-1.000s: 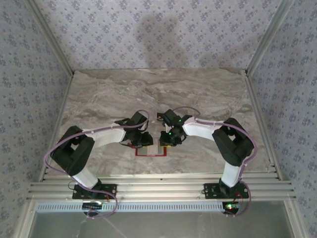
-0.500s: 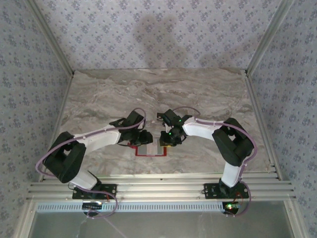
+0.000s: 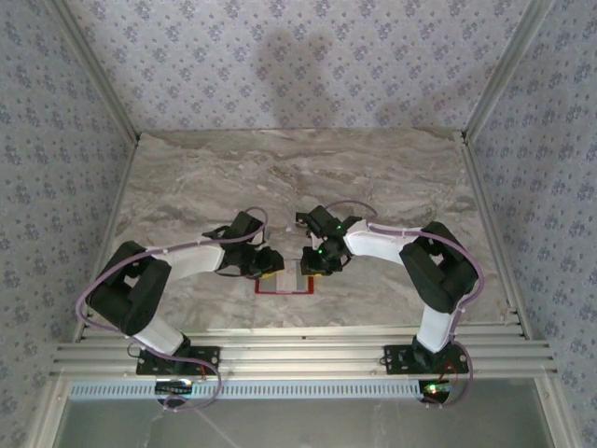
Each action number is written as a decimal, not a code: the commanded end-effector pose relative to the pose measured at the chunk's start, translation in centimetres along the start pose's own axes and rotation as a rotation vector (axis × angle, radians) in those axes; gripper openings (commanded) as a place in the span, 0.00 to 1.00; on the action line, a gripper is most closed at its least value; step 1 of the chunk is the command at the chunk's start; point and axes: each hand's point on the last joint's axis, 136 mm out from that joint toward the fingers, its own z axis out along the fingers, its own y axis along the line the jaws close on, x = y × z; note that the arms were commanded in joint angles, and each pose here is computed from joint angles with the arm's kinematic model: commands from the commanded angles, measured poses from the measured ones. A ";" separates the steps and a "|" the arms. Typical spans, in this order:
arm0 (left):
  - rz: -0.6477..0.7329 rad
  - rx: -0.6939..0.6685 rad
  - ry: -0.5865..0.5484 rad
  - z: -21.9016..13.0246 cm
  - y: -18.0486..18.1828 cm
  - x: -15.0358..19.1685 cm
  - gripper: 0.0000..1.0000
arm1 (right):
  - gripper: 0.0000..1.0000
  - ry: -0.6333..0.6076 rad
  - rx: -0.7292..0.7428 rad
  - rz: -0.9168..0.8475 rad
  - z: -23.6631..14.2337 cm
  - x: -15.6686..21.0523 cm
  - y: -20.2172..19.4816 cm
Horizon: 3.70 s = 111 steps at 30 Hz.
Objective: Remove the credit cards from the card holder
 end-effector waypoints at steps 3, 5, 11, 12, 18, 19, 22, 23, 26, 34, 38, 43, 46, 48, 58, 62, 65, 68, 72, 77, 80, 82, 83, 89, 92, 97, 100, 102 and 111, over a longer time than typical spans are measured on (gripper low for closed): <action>-0.009 0.047 0.024 0.5 -0.4 0.1 0.35 | 0.24 0.041 0.053 0.017 0.3 1.0 -1.2; -0.010 0.068 0.030 0.6 -0.7 0.1 0.35 | 0.24 0.044 0.055 0.017 0.3 1.1 -1.2; -0.002 0.092 0.037 0.8 -1.1 0.1 0.33 | 0.24 0.045 0.055 0.018 0.3 1.1 -1.3; -0.001 0.095 0.039 0.8 -1.2 0.0 0.33 | 0.24 0.044 0.055 0.018 0.4 1.1 -1.2; -0.006 0.077 0.058 1.6 -0.6 0.1 0.32 | 0.24 0.046 0.057 0.019 0.4 1.1 -1.3; -0.007 0.075 0.062 1.8 -0.5 0.2 0.31 | 0.24 0.046 0.056 0.018 0.4 1.1 -1.3; -0.014 0.080 0.071 2.1 -0.3 0.4 0.29 | 0.24 0.047 0.058 0.020 0.4 1.2 -1.4; -0.015 0.080 0.070 2.2 -0.3 0.4 0.28 | 0.24 0.048 0.057 0.019 0.4 1.2 -1.3; -0.008 0.070 0.064 1.9 -0.2 0.3 0.24 | 0.24 0.049 0.059 0.021 0.4 1.2 -1.4; 0.022 0.022 0.044 0.6 0.0 0.2 0.15 | 0.24 0.048 0.058 0.020 0.3 1.1 -1.3; 0.030 0.008 0.036 0.1 0.0 0.1 0.13 | 0.24 0.049 0.059 0.020 0.4 1.1 -1.3; 0.035 0.007 0.032 -0.3 -0.1 0.0 0.13 | 0.24 0.046 0.058 0.019 0.3 1.0 -1.2; 0.036 0.002 0.037 -0.2 0.0 0.1 0.12 | 0.29 0.041 0.058 0.018 0.2 0.9 -1.1; 0.035 0.000 0.040 0.0 0.1 0.1 0.12 | 0.33 0.035 0.056 0.016 0.0 0.8 -1.0; 0.019 0.010 0.051 0.8 0.3 0.1 0.12 | 0.46 0.005 0.099 0.019 -0.4 0.4 -1.1; 0.013 0.016 0.054 1.1 0.4 0.2 0.12 | 0.46 -0.001 0.163 0.009 -0.5 0.5 -1.6; 0.011 0.021 0.058 1.2 0.3 0.2 0.12 | 0.46 0.000 0.198 -0.002 -0.3 0.5 -1.8; 0.014 0.022 0.060 1.2 0.3 0.2 0.12 | 0.45 0.015 0.237 -0.013 -0.1 0.9 -2.2; 0.016 0.028 0.061 1.3 0.2 0.2 0.13 | 0.45 0.025 0.266 -0.028 0.4 1.1 -2.2; 0.013 0.029 0.067 1.5 0.3 0.4 0.13 | 0.45 0.037 0.289 -0.038 0.7 1.4 -2.4; 0.013 0.029 0.071 1.5 0.3 0.5 0.13 | 0.44 0.041 0.319 -0.049 0.7 1.5 -2.7; 0.015 0.032 0.068 1.4 0.2 0.4 0.13 | 0.43 0.045 0.326 -0.052 0.7 1.6 -2.7; 0.017 0.032 0.068 1.4 0.1 0.4 0.13 | 0.42 0.049 0.329 -0.053 0.7 1.7 -2.8; 0.023 0.026 0.059 1.1 0.1 0.3 0.12 | 0.34 0.073 0.332 -0.049 0.9 2.2 -3.0; 0.026 0.023 0.056 1.0 0.1 0.3 0.12 | 0.31 0.077 0.333 -0.044 0.8 2.3 -3.1; 0.032 0.014 0.051 0.7 0.2 0.3 0.11 | 0.27 0.076 0.333 -0.042 0.7 2.2 -3.2; 0.030 0.006 0.048 0.5 0.4 0.3 0.11 | 0.26 0.077 0.332 -0.041 0.7 2.2 -3.2; 0.037 0.006 0.044 0.2 0.3 0.3 0.11 | 0.25 0.078 0.333 -0.041 0.7 2.3 -3.2; 0.046 -0.006 0.039 -0.3 0.4 0.3 0.12 | 0.25 0.080 0.335 -0.038 0.8 2.3 -3.4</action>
